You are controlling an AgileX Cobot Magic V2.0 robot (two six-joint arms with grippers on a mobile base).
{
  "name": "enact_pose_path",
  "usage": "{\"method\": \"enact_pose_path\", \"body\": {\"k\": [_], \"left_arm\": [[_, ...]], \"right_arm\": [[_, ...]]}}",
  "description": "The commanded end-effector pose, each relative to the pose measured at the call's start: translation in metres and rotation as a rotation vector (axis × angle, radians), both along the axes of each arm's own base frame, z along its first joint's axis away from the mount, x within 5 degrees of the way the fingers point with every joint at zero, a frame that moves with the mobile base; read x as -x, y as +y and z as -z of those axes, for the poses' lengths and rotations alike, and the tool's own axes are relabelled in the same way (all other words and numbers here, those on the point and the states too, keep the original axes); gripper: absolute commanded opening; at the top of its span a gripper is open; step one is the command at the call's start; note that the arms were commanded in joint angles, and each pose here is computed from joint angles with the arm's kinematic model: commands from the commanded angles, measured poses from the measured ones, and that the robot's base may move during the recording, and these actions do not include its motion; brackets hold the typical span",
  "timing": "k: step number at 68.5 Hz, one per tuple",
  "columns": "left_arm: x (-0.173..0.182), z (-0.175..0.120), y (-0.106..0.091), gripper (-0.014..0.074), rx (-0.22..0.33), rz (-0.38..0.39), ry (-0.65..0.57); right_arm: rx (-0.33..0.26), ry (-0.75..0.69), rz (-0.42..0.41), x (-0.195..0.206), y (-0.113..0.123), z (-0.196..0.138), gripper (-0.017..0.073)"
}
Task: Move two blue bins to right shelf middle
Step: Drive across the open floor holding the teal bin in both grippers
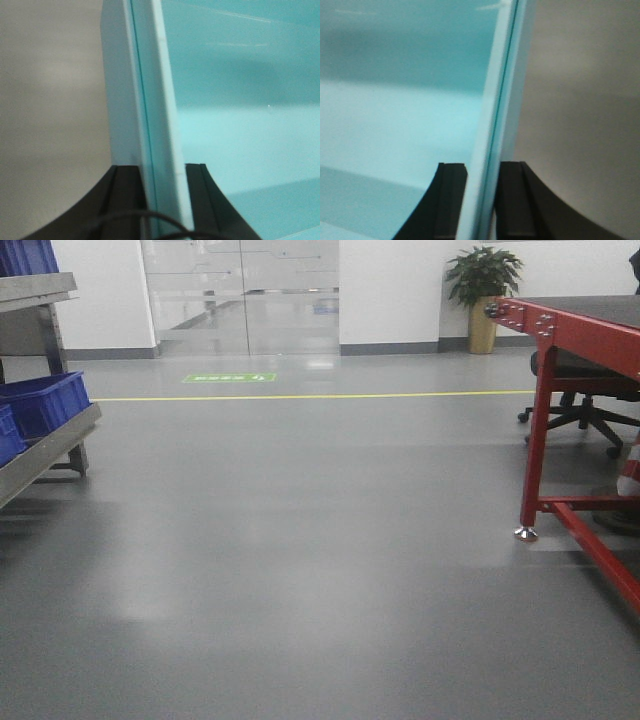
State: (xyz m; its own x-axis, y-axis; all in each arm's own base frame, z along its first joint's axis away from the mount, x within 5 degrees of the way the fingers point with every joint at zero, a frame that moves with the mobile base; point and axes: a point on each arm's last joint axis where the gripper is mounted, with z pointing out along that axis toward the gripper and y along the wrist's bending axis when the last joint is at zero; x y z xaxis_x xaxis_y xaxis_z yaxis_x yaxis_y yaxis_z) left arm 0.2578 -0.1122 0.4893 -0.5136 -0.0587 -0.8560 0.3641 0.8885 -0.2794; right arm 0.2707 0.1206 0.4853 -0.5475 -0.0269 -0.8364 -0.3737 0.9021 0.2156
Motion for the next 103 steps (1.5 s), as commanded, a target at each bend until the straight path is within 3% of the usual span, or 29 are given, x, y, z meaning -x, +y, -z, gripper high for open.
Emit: {"method": "enact_pose_path", "body": {"k": [1,103], "left_arm": [[0.0064,-0.0177,-0.0051,-0.0111,0.112,0.033,-0.089],[0.0064,-0.0178,-0.0051,-0.0111,0.113,0.032,-0.091]], "right_arm": [[-0.092,-0.076,-0.031,0.0042,0.0056,-0.0144,-0.0154],[-0.093,-0.078,-0.03,0.0041,0.0055,-0.0146,-0.0154]]}}
